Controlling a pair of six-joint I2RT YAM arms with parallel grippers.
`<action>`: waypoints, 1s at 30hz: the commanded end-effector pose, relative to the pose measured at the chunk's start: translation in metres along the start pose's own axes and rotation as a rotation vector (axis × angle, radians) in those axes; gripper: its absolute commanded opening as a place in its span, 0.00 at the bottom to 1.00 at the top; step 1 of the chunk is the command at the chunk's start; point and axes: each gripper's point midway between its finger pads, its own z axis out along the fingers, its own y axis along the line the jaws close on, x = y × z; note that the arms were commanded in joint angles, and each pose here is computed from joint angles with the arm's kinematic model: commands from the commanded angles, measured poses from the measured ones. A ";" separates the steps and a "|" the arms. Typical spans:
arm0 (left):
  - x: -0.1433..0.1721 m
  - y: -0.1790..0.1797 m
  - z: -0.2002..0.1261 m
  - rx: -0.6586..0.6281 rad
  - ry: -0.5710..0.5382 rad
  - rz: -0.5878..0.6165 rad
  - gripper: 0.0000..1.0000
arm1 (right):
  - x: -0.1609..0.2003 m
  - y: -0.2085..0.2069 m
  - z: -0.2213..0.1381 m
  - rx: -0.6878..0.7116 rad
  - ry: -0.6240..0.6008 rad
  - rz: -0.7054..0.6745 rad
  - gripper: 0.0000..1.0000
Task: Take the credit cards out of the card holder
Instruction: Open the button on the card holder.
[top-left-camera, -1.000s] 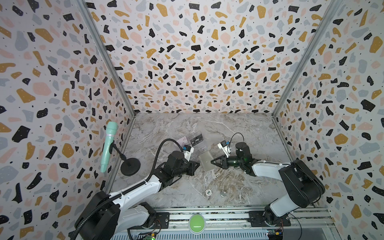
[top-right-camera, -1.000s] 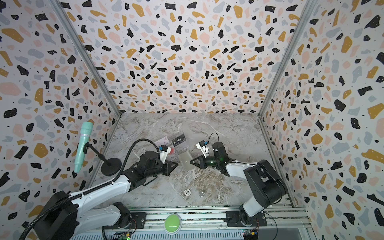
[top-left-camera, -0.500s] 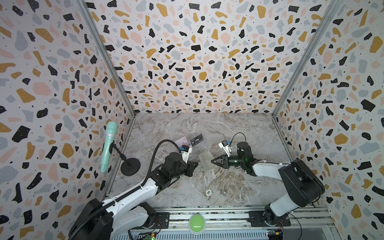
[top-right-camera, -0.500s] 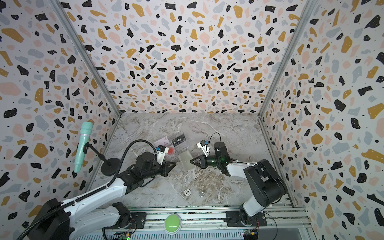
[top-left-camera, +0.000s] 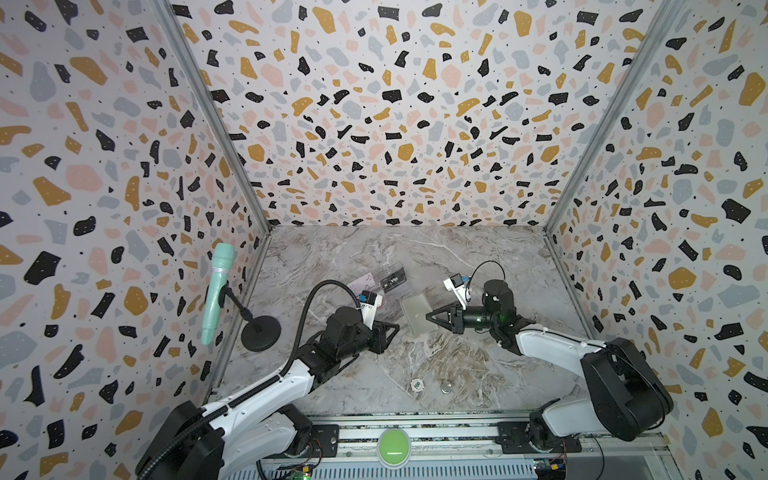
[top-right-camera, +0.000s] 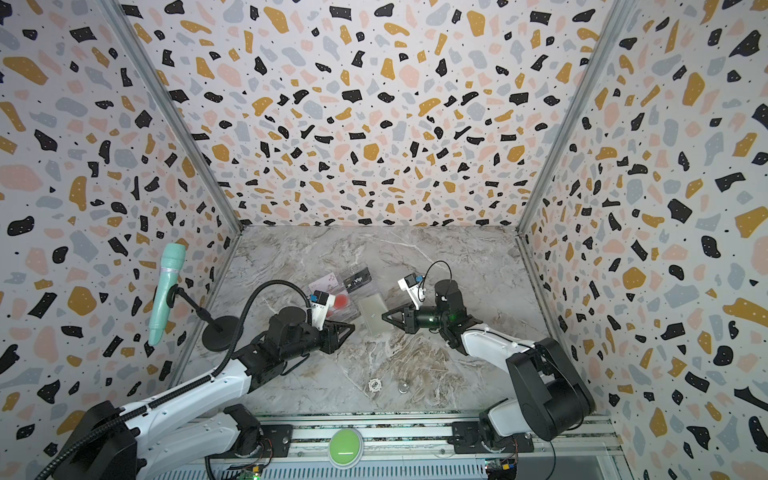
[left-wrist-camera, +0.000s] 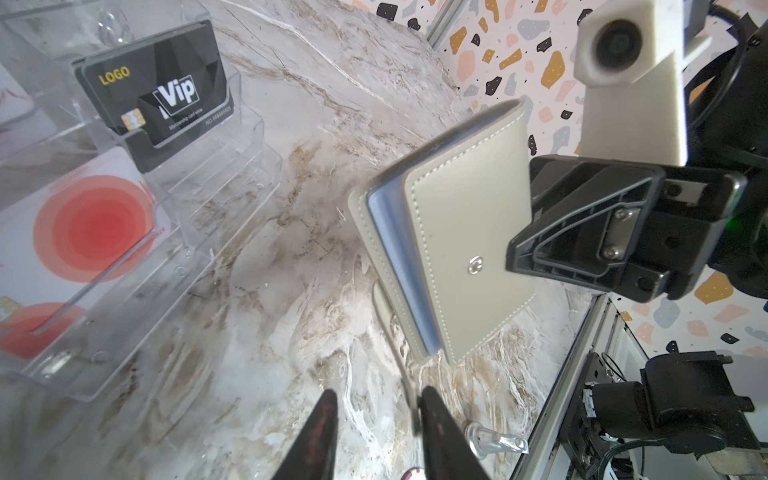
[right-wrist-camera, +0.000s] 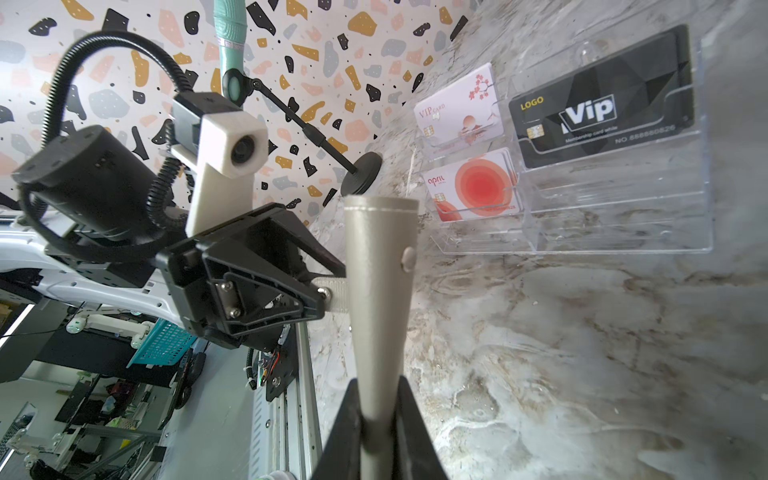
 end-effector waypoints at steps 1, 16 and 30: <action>-0.013 -0.011 -0.001 0.063 -0.063 0.013 0.41 | -0.017 0.018 -0.006 -0.037 -0.033 -0.038 0.07; -0.030 -0.047 -0.014 0.289 -0.191 -0.009 0.42 | -0.030 0.062 -0.020 -0.241 -0.087 -0.051 0.07; -0.048 -0.076 -0.033 0.452 -0.291 0.000 0.35 | -0.038 0.080 -0.024 -0.362 -0.107 -0.027 0.07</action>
